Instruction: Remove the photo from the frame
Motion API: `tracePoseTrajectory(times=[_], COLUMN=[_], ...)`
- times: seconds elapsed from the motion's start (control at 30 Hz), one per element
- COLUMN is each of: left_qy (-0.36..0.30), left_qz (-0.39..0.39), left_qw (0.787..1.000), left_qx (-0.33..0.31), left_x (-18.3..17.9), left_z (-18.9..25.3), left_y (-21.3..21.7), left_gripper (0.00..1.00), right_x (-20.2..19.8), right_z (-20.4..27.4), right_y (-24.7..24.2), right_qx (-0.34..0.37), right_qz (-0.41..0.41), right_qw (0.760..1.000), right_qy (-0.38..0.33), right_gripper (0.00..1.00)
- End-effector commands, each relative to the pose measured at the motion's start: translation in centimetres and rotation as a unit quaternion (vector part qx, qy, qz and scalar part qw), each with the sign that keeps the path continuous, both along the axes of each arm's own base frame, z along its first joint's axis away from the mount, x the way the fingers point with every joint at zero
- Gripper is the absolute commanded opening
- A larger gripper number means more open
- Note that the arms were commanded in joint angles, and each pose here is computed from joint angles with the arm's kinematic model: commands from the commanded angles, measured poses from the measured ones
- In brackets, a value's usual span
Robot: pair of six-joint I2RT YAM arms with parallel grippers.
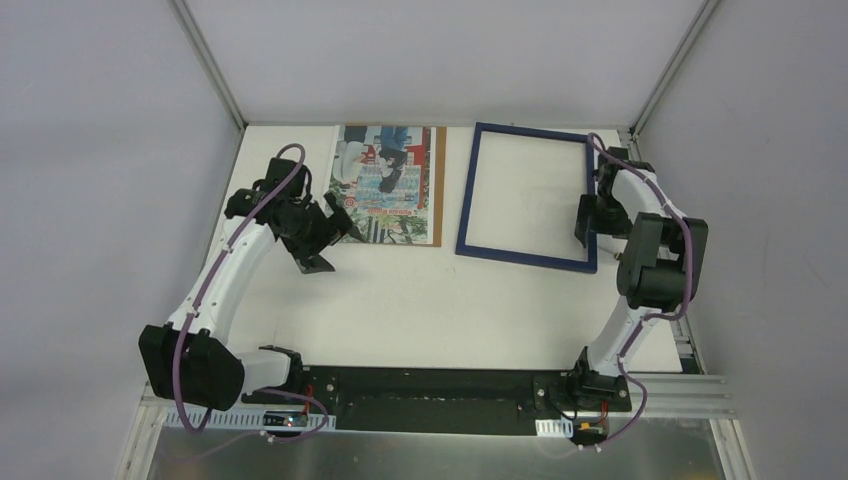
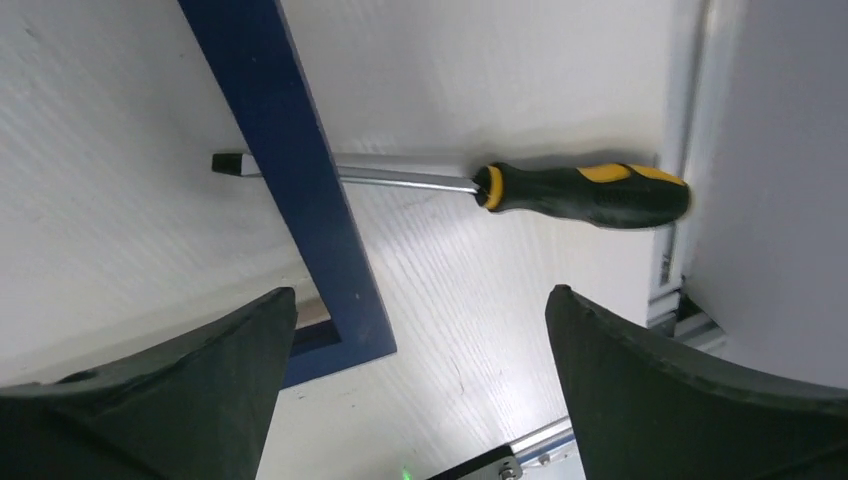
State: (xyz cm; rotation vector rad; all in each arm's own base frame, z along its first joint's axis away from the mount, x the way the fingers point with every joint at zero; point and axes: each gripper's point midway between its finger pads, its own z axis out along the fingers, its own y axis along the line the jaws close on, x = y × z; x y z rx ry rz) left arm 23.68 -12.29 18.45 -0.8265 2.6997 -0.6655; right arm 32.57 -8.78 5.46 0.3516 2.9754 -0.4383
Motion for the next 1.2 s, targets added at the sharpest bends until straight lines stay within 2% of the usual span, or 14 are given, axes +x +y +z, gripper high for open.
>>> tracePoseTrajectory(times=[0.0,0.07,0.17,0.23,0.3,0.37,0.5,0.57,0.7,0.83,0.97,1.0,1.17], left_qy=[-0.014,-0.016,-0.011,-0.008,-0.011,-0.015,-0.013,-0.012,-0.018,-0.038,-0.05,-0.05,-0.036], left_qz=[-0.01,-0.015,-0.027,-0.028,-0.023,-0.017,-0.01,-0.005,0.016,0.028,0.037,0.038,0.02], left_qw=[1.0,1.0,1.0,1.0,1.0,1.0,1.0,1.0,0.999,0.999,0.998,0.998,0.999], left_qx=[-0.009,-0.011,-0.007,-0.001,0.001,-0.003,-0.004,-0.013,-0.026,-0.023,-0.017,-0.018,-0.026], left_x=[1.5,2.3,3.6,4.6,5.9,7.4,9.8,10.9,12.8,14.9,16.9,17.4,19.0], left_z=[-0.2,-0.6,-1.3,-1.9,-2.2,-2.3,-3.0,-3.3,-4.1,-4.3,-4.7,-4.9,-7.3], left_y=[-0.5,-0.7,-0.9,-0.9,-0.7,-0.6,0.2,1.1,3.9,6.9,9.7,10.2,11.0], left_gripper=[0.95,0.96,0.96,0.96,0.97,0.97,0.97,0.97,0.98,0.99,0.99,0.99,0.99], right_x=[1.9,3.0,3.6,4.1,4.1,3.9,3.7,3.6,4.1,5.3,5.9,5.8,5.8], right_z=[8.1,10.2,11.3,12.7,13.5,13.9,13.7,13.0,10.3,7.1,4.1,3.1,0.3], right_y=[0.6,4.1,12.6,19.5,24.7,28.8,35.2,38.0,41.8,43.0,43.5,43.6,43.3], right_qx=[-0.089,-0.046,0.133,0.274,0.362,0.418,0.483,0.5,0.491,0.463,0.447,0.444,0.421], right_qz=[-0.061,-0.082,-0.078,-0.049,-0.035,-0.026,-0.018,-0.022,-0.011,-0.017,-0.012,-0.015,-0.019], right_qw=[0.987,0.983,0.97,0.938,0.908,0.886,0.857,0.85,0.858,0.876,0.888,0.891,0.904], right_qy=[-0.119,-0.158,-0.185,-0.207,-0.209,-0.201,-0.175,-0.162,-0.15,-0.131,-0.105,-0.093,-0.072], right_gripper=[0.99,0.99,0.99,0.99,0.99,0.99,0.99,0.97,0.8,0.51,0.29,0.26,0.24])
